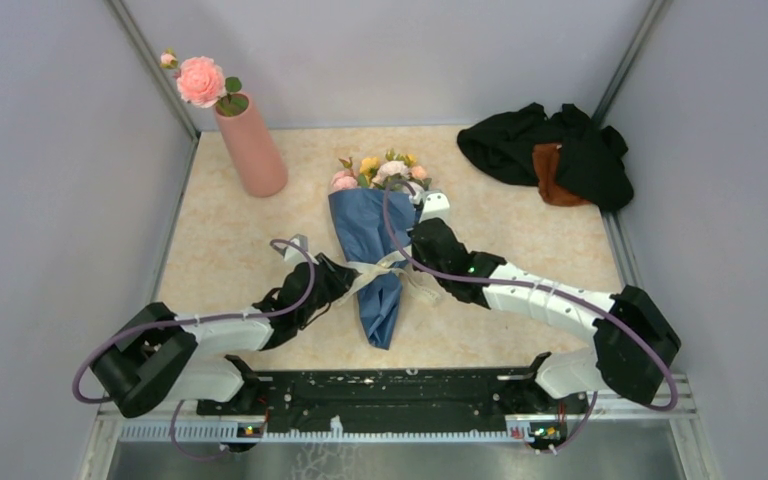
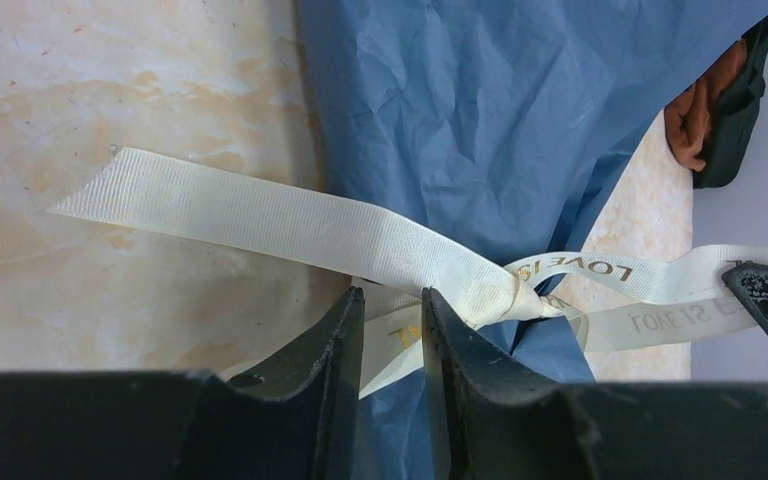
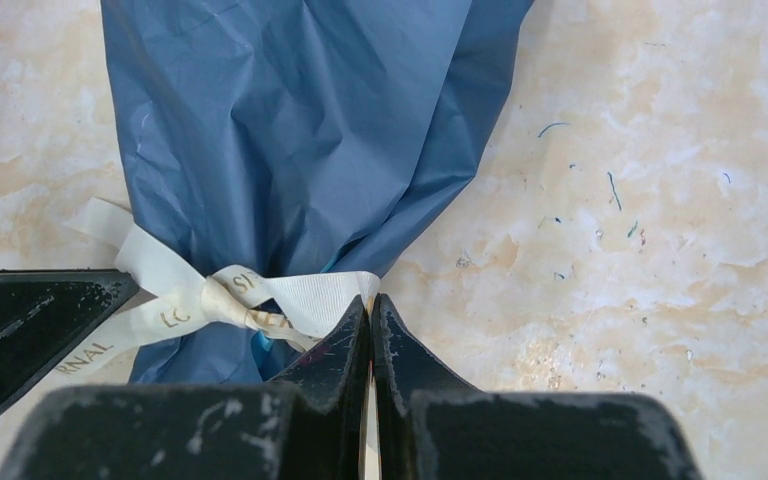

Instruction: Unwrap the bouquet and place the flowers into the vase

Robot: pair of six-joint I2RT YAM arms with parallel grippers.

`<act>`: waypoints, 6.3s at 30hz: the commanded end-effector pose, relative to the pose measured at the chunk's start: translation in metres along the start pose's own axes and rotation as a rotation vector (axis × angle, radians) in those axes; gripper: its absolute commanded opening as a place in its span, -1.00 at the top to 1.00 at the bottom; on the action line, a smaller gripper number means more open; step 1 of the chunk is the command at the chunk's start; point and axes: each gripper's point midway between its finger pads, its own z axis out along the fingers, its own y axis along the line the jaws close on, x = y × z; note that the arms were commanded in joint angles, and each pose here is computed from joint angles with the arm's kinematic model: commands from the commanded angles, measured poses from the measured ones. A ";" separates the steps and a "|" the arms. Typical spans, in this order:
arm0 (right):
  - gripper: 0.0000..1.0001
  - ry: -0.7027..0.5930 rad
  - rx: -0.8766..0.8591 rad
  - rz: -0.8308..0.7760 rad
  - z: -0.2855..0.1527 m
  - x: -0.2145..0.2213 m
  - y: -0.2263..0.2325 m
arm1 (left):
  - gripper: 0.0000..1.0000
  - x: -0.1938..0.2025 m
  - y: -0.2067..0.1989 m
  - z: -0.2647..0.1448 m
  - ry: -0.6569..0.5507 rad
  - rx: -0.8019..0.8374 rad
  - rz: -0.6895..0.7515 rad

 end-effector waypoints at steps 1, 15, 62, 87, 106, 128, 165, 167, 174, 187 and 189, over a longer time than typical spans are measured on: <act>1.00 -0.040 0.010 0.002 -0.007 -0.011 -0.006 | 0.31 -0.009 -0.013 0.004 -0.045 0.042 -0.014; 1.00 -0.035 0.027 -0.016 -0.008 -0.008 -0.011 | 0.36 -0.013 -0.022 0.015 -0.074 0.052 -0.049; 1.00 -0.041 0.068 0.022 -0.016 0.003 -0.039 | 1.00 -0.058 -0.037 -0.007 -0.213 0.043 0.018; 1.00 -0.025 0.067 0.010 -0.014 0.006 -0.040 | -0.54 -0.015 0.000 0.001 -0.130 0.067 -0.329; 1.00 -0.009 0.096 -0.013 -0.015 0.013 -0.051 | -0.20 -0.007 -0.009 0.025 -0.166 0.200 -0.454; 1.00 0.009 0.099 -0.008 -0.011 0.024 -0.054 | 0.38 -0.037 -0.022 0.032 -0.264 0.099 -0.250; 1.00 0.008 0.099 -0.010 -0.014 0.022 -0.056 | -0.23 -0.005 -0.003 0.026 -0.167 0.173 -0.486; 1.00 0.012 0.098 -0.012 -0.013 0.023 -0.056 | -0.22 -0.005 -0.002 0.029 -0.178 0.184 -0.501; 1.00 0.022 0.099 -0.018 -0.009 0.026 -0.056 | -0.18 -0.019 0.004 0.028 -0.263 0.178 -0.490; 1.00 0.036 0.111 -0.026 -0.007 0.033 -0.058 | 0.08 -0.043 -0.004 0.037 -0.373 0.168 -0.448; 1.00 0.037 0.114 -0.025 -0.006 0.033 -0.059 | 0.19 -0.045 -0.006 0.038 -0.376 0.172 -0.441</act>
